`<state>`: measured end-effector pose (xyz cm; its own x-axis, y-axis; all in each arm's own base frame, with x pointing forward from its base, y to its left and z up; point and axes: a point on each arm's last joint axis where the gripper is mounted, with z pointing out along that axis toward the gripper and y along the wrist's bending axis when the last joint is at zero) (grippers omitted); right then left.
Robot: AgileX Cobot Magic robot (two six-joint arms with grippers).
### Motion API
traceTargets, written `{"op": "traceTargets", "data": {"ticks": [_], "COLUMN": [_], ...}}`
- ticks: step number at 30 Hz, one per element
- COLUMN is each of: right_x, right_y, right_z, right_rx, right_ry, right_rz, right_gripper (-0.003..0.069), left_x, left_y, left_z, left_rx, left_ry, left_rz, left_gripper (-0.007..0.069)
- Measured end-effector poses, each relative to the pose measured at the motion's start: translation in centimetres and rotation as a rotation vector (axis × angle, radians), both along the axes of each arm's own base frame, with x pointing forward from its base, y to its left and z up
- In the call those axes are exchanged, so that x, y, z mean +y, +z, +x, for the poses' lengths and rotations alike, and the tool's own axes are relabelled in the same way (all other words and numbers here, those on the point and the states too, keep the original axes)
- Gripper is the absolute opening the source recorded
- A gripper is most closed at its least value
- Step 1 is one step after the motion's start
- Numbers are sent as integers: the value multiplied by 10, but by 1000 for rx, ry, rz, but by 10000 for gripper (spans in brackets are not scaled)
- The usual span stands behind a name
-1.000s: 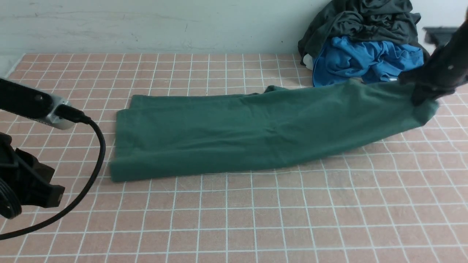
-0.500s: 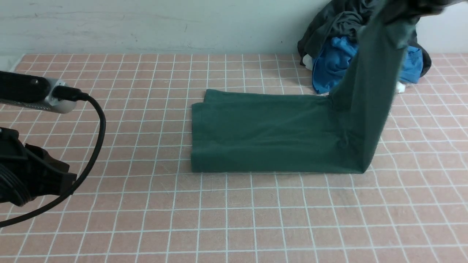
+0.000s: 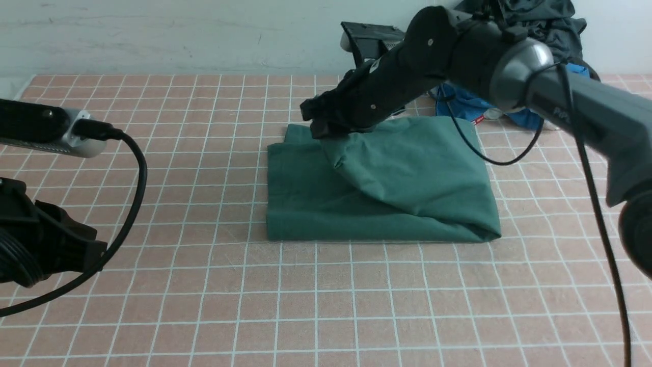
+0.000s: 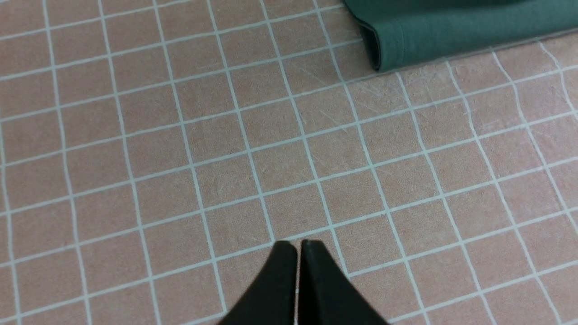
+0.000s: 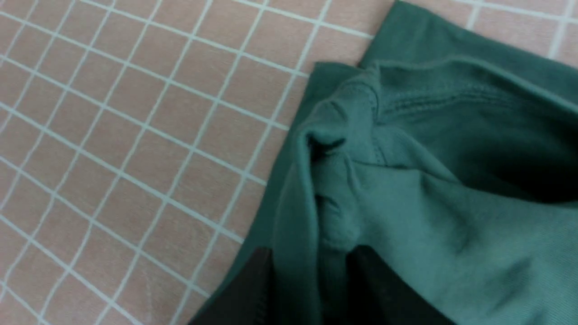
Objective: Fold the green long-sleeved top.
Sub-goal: Use the right arm to drag the right edge of the fabric to the left and folds it over the left edge
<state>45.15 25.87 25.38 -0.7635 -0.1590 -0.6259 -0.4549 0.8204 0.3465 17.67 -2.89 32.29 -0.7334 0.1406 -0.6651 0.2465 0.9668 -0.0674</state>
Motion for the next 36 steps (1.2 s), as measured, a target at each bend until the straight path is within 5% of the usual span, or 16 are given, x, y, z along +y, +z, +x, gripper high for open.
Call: {"op": "traceTargets", "data": {"ticks": [4,8,13,22,30,36], "right_x": [1,-6,-13,22,73,59], "right_y": [17,38,39,-51,-68,-1], "right_z": [0,1,-3,-1,-21,-24], "right_rx": [-79,-130,-96,152,45,-123], "right_ry": [50,78,107,194,263,324], "right_rz": [-6,-49,-125,-90,-107,-330], "right_gripper": [384,393,321,18,-13,-13], "left_x": [1,3,8,19,20,20], "left_y": [10,26,28,-6,-9,-9], "left_z": [-9,-29,-61,-106,-117,-117], "left_rx": [-76,-238,-499,-916,-970,-965], "left_ry": [-12,-47,-52,55,65,84], "left_rz": [8,47,99,110,101,57], "left_gripper": [-3,-3,-3,-3,-3,-3]}}
